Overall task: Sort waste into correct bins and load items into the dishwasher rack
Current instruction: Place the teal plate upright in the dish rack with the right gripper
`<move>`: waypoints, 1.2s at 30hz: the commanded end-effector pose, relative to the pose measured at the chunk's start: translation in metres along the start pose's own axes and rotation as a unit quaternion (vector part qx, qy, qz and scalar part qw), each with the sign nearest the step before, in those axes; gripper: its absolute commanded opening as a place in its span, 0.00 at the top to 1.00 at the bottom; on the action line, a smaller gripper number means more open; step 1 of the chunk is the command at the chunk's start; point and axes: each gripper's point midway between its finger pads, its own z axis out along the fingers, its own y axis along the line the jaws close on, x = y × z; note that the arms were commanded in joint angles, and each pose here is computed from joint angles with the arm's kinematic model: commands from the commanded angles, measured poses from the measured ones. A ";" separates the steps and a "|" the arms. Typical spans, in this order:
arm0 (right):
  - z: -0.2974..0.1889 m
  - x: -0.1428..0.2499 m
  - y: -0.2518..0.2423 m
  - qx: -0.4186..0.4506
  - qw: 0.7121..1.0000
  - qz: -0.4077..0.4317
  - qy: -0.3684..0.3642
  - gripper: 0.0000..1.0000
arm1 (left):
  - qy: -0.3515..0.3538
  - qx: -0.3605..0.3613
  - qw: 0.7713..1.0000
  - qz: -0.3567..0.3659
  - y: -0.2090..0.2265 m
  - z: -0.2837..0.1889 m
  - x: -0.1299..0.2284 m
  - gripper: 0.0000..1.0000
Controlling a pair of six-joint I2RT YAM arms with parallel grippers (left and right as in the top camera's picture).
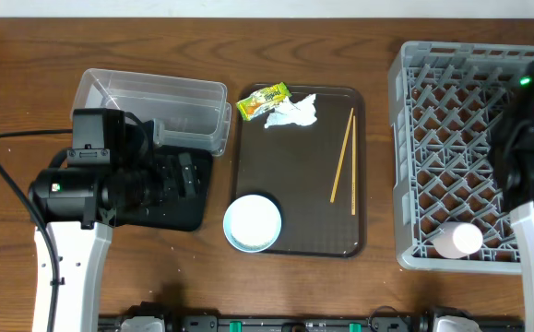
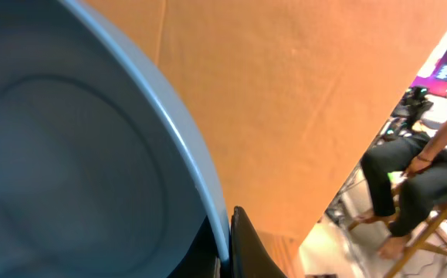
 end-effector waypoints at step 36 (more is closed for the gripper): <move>0.086 0.086 0.173 -0.030 0.838 -0.544 -0.021 0.99 | -0.008 -0.004 1.000 0.011 -0.001 -0.004 -0.003 0.10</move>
